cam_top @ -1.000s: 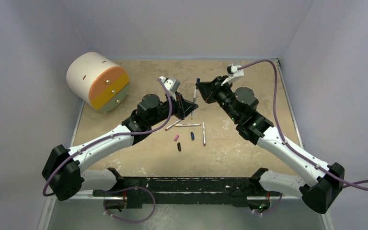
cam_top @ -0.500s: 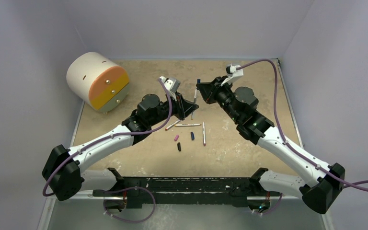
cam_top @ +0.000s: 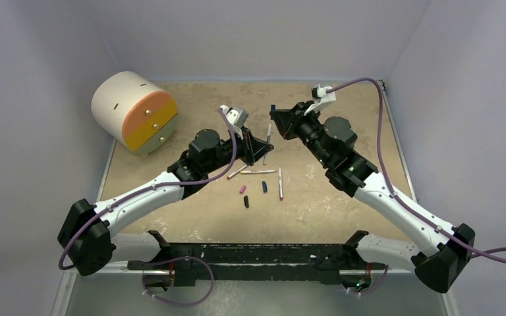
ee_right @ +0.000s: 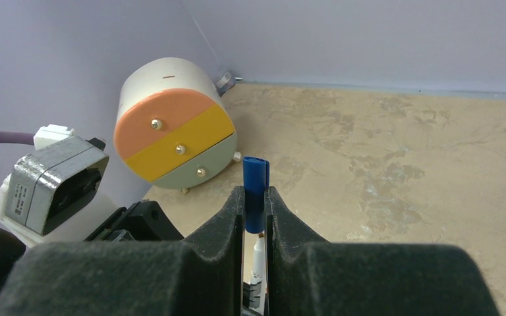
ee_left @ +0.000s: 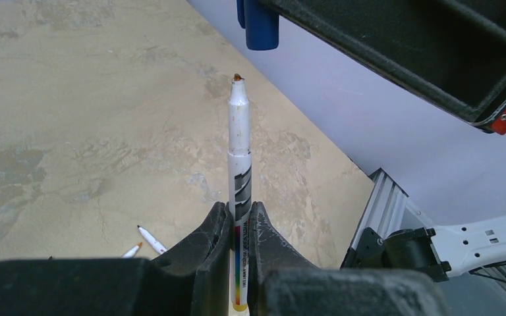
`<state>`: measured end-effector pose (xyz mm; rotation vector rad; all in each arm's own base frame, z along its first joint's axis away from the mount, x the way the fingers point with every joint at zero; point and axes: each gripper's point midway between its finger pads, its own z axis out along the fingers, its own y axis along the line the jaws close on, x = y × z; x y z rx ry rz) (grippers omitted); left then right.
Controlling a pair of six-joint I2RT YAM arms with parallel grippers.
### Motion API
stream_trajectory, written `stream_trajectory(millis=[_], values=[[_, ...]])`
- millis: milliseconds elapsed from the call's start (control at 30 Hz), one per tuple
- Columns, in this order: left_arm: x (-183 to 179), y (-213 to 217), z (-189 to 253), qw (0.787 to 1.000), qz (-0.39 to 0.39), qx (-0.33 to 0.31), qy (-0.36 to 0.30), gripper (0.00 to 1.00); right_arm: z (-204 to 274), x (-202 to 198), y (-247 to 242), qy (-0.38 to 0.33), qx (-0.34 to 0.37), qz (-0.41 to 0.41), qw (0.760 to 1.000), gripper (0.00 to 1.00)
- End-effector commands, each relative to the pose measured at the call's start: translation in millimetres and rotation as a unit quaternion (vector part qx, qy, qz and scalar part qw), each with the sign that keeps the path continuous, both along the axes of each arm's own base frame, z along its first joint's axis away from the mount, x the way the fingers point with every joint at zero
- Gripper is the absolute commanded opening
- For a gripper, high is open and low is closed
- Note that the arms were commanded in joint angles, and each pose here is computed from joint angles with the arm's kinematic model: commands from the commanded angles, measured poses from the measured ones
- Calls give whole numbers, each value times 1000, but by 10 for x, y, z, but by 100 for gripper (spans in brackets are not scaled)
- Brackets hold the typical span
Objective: Insert the pens into the pen caps
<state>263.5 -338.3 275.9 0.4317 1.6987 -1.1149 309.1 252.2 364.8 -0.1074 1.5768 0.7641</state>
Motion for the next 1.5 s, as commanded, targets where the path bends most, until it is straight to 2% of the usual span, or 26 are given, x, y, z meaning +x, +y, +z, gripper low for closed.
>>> stream_trajectory(millis=[0,767,900,1100,1267,1467], values=[[-30,-10,409,998,-8,-45,-39,0,124,8,13,-16,16,1,1000,0],[13,-76,422,998,-10,-60,-34,0,-31,-67,-28,1,17,5,1000,0],[49,-58,510,996,3,-77,-39,0,-3,-64,-57,-3,24,-2,1000,0],[119,-19,676,992,26,-111,-50,0,-250,-146,19,20,34,25,999,0],[157,35,685,991,43,-109,-70,0,-292,-192,1,23,38,28,999,0],[138,64,485,994,34,-44,-99,0,-145,-225,-66,13,40,22,999,14]])
